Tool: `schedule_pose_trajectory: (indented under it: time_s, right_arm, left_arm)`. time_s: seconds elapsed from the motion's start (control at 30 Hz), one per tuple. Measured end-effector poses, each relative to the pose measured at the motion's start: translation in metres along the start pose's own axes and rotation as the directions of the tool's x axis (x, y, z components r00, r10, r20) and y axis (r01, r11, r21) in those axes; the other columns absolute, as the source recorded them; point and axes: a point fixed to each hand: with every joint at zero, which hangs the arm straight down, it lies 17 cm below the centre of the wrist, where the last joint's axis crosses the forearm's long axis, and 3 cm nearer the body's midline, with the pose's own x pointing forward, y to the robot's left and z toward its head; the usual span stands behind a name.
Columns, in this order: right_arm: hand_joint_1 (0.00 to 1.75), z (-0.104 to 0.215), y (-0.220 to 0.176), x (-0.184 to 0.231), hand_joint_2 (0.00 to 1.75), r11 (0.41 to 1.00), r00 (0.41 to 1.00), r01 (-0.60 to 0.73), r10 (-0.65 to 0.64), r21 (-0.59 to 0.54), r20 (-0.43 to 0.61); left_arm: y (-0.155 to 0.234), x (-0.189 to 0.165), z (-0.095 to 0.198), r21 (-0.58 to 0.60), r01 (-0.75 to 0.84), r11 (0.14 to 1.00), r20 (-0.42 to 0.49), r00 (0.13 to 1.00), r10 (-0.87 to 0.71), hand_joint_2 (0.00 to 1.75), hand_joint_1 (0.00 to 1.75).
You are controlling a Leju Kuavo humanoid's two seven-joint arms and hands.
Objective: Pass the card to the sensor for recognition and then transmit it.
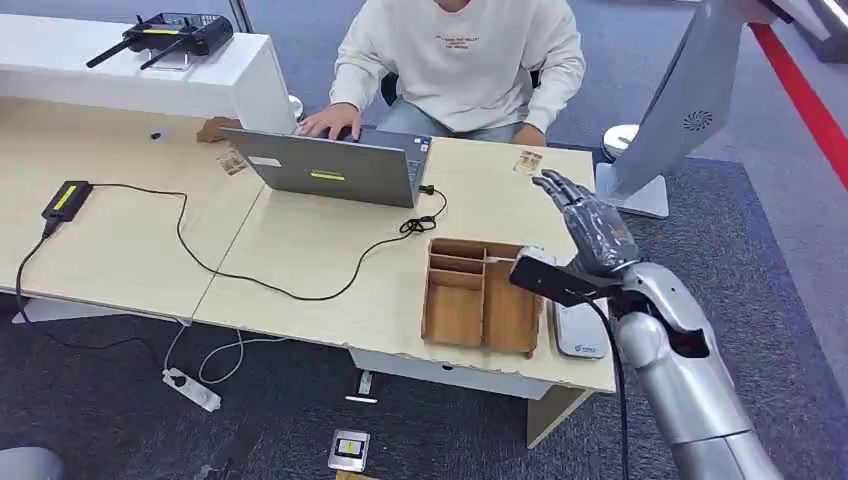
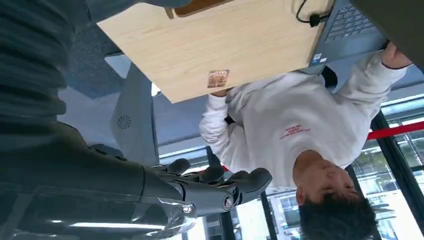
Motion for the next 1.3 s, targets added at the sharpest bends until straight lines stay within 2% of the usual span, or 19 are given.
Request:
schedule_pose_trajectory:
  time_s: [0.47,1.3]
  right_arm:
    - [0.0,-0.014,0.016,0.011,1.75,0.999,1.0,0.022,-0.023,0.041,0.012]
    - [0.0,-0.011,0.055,0.016,1.75,0.984,0.999,0.045,-0.045,0.171,0.0]
  left_arm:
    - [-0.002,-0.001,0.0,-0.014,-0.006,1.0,-0.006,1.0,0.006,0.0,0.0]
    - [-0.001,-0.003,0.0,-0.012,-0.007,1.0,-0.009,1.0,0.007,0.0,0.0]
